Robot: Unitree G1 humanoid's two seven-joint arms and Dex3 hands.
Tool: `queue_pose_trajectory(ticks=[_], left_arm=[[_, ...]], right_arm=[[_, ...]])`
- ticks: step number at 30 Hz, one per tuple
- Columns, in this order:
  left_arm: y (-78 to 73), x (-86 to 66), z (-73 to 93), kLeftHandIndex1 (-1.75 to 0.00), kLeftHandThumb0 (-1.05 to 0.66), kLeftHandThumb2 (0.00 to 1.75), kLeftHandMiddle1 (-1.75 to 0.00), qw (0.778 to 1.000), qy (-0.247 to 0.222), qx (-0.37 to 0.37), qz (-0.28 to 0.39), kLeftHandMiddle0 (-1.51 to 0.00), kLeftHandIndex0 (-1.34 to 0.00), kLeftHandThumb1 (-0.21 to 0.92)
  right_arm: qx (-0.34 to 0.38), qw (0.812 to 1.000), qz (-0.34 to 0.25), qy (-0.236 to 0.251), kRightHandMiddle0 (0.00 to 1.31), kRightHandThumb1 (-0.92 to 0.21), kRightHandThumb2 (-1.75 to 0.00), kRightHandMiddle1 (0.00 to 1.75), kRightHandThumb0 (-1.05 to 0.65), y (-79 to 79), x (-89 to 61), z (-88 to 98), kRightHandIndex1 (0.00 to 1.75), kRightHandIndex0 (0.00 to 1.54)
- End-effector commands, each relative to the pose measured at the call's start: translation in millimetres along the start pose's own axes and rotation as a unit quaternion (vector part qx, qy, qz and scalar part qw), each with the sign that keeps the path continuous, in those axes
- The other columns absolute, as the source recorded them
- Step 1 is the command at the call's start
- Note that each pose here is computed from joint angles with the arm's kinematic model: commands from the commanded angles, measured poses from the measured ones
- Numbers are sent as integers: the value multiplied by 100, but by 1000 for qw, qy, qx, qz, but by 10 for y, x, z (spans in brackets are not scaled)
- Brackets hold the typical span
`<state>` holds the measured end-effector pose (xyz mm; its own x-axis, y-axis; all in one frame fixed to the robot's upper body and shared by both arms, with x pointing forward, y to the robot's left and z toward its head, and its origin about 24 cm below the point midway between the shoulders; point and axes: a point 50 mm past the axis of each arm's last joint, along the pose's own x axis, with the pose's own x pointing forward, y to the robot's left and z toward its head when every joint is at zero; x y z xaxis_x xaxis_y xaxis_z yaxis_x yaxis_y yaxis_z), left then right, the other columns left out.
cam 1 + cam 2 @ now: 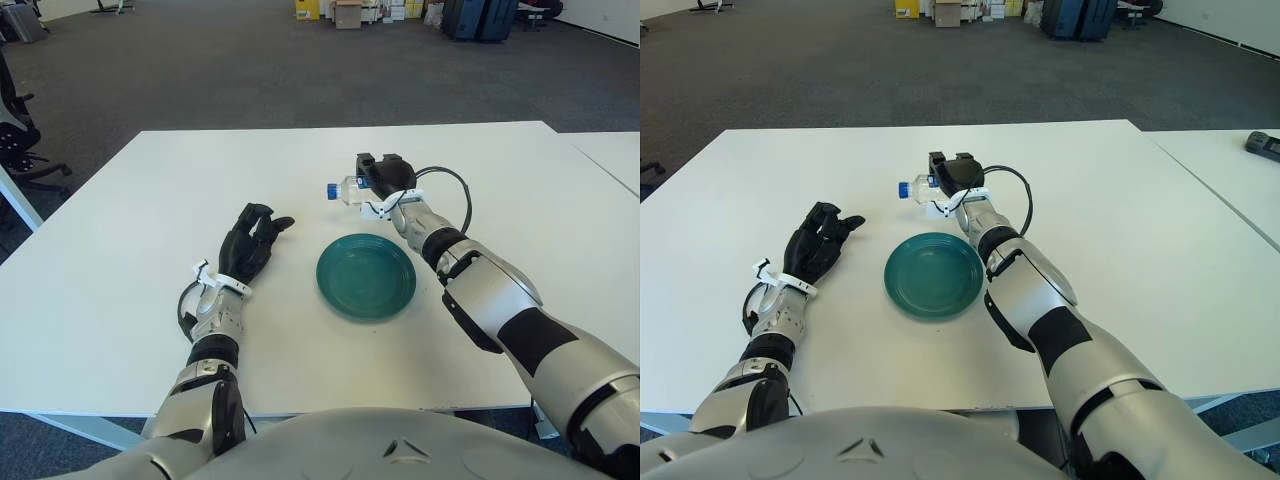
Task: Put the bottle into the plate.
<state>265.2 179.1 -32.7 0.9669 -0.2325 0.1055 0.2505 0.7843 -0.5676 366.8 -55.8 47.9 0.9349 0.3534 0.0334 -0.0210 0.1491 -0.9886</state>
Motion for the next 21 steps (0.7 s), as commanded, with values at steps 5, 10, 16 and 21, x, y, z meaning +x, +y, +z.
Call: queue_pose_trajectory(ticks=[5,10,16,21], left_arm=[[27,-59,-93,-175,-36,52,-148,1000,18,-11,16,-54,-20,92],[30,-58,-96,-175,-36,52,-145,1000,18,-14,16,-54,-20,92],[38,-38,-90,-175,-36,52,-140,1000,18,-11,19,-54,-20,92],[51,-26,-95,-175,-36,52,-140,999,21,-10,26,-55,-20,92]], right_arm=[[6,999,-47,-15,47,-20,-146,175,0,-230,107,24,175,69],[5,998,-52,-28,49,-17,-149,175,0,-207,79,14,175,71],[13,996,-71,-53,51,-14,-153,175,0,-170,1,-40,175,74],[10,994,-77,-73,54,-11,-157,175,0,-206,-23,-98,175,76]])
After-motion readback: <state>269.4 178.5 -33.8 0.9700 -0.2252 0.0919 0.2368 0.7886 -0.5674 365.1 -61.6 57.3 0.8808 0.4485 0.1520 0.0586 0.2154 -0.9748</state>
